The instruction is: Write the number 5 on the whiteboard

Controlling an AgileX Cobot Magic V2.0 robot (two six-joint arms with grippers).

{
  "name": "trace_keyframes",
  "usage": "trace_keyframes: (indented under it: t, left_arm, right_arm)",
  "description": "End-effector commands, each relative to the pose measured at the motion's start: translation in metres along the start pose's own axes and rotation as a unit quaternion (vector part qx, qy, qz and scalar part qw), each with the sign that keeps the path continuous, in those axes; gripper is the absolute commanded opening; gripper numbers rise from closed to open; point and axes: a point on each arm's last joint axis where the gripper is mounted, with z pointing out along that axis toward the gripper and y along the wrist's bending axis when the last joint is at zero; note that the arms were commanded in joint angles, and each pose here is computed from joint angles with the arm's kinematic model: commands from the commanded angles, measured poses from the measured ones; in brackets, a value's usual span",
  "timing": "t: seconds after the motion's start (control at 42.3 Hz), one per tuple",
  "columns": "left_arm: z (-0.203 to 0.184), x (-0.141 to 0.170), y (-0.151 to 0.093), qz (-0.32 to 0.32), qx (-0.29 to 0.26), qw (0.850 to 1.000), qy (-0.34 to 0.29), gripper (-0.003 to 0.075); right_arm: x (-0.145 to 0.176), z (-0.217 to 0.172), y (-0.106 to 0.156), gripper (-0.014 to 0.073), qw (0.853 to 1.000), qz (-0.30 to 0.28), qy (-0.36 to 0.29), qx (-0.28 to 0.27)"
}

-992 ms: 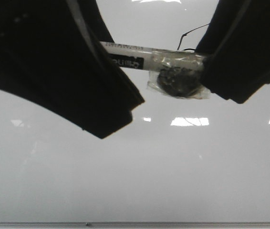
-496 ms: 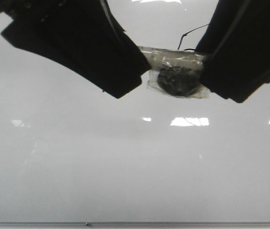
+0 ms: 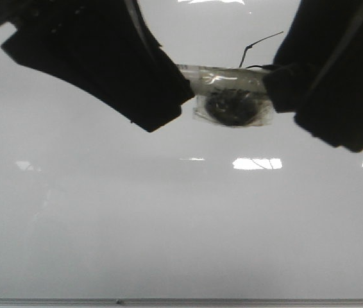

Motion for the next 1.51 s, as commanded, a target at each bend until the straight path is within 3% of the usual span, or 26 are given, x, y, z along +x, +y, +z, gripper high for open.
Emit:
trace_keyframes:
  t: [0.0, 0.142, 0.26, 0.331, 0.449, 0.661, 0.709, 0.803, 0.921, 0.969, 1.134, 1.323, 1.488]
  left_arm:
    - [-0.022, -0.011, 0.008, -0.013, -0.04, 0.999, -0.028, 0.0006]
    - [-0.041, -0.007, 0.025, -0.055, -0.103, 0.993, 0.01, 0.0006]
    - [-0.06, 0.007, 0.046, -0.131, -0.189, 0.972, 0.04, 0.0006]
    - [-0.072, 0.021, 0.059, -0.189, -0.24, 0.95, 0.058, 0.0006]
    - [-0.096, 0.052, 0.078, -0.287, -0.309, 0.902, 0.095, 0.0006]
    - [-0.125, 0.107, 0.094, -0.399, -0.389, 0.827, 0.073, 0.0006]
    - [-0.127, 0.117, 0.096, -0.414, -0.409, 0.812, 0.05, 0.0006]
    - [-0.126, 0.14, 0.097, -0.463, -0.449, 0.765, -0.016, 0.0006]
    - [-0.109, 0.163, 0.101, -0.482, -0.472, 0.728, -0.123, 0.0006]
    - [-0.102, 0.167, 0.102, -0.479, -0.473, 0.723, -0.158, 0.0006]
    - [-0.079, 0.174, 0.106, -0.435, -0.473, 0.727, -0.241, 0.0006]
    - [-0.058, 0.181, 0.12, -0.426, -0.464, 0.732, -0.261, 0.0006]
    - [-0.044, 0.187, 0.132, -0.428, -0.459, 0.727, -0.28, 0.0007]
  right_arm:
    - [0.002, -0.029, -0.009, 0.0537, 0.997, 0.045, -0.025, 0.065]
    - [0.02, -0.058, -0.017, 0.0537, 0.979, 0.136, -0.032, 0.145]
    - [0.029, -0.074, -0.016, 0.0537, 0.97, 0.161, -0.044, 0.178]
    - [0.032, -0.079, -0.016, 0.0537, 0.966, 0.167, -0.048, 0.189]
    - [0.033, -0.081, -0.016, 0.0537, 0.965, 0.171, -0.049, 0.194]
    - [0.033, -0.081, -0.017, 0.0537, 0.964, 0.171, -0.054, 0.198]
    - [0.033, -0.081, -0.017, 0.0537, 0.964, 0.17, -0.054, 0.199]
    - [0.032, -0.081, -0.018, 0.0537, 0.963, 0.17, -0.056, 0.2]
    - [0.032, -0.081, -0.018, 0.0537, 0.963, 0.17, -0.057, 0.2]
    - [0.032, -0.081, -0.018, 0.0537, 0.963, 0.17, -0.057, 0.2]
    - [0.032, -0.081, -0.018, 0.0537, 0.963, 0.17, -0.057, 0.2]
    - [0.032, -0.081, -0.018, 0.0537, 0.963, 0.17, -0.057, 0.2]
    - [0.032, -0.081, -0.018, 0.0537, 0.963, 0.17, -0.057, 0.2]
